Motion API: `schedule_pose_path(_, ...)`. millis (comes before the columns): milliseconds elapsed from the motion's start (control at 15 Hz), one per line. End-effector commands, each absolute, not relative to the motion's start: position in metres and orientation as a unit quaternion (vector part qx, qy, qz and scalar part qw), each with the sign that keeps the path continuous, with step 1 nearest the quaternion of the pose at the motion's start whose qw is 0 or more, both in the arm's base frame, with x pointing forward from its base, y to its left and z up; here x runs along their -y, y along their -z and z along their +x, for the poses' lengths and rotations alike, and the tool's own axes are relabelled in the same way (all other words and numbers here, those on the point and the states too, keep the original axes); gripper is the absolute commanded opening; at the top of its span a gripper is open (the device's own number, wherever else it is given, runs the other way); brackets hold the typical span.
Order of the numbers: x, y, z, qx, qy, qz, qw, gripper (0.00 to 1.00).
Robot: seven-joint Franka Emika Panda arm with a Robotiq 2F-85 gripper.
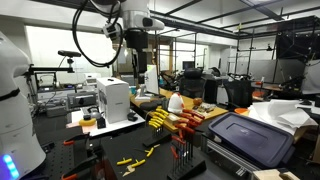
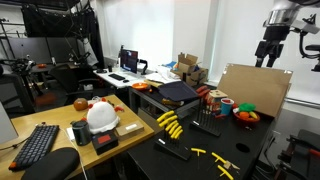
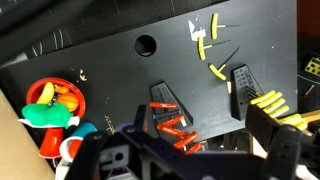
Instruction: Pick up the yellow object tool and put on the table
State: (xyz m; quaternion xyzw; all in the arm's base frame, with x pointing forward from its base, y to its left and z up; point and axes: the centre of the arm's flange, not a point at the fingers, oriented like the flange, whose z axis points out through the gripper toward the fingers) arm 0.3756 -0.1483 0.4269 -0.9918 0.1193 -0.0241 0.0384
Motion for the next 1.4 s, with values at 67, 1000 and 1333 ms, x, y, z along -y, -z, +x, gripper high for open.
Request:
schedule_pose_path(67,0.153,-0.408,0.46,-0.124,0.03,-0.991,0.038,1.0)
schedule_pose_path(1000,0.163,-0.295,0.636,-0.086,-0.03,-0.995,0.034,1.0)
schedule_pose_path(1333,0.155,-0.263,0.674,-0.048,-0.059,-0.996,0.037,1.0)
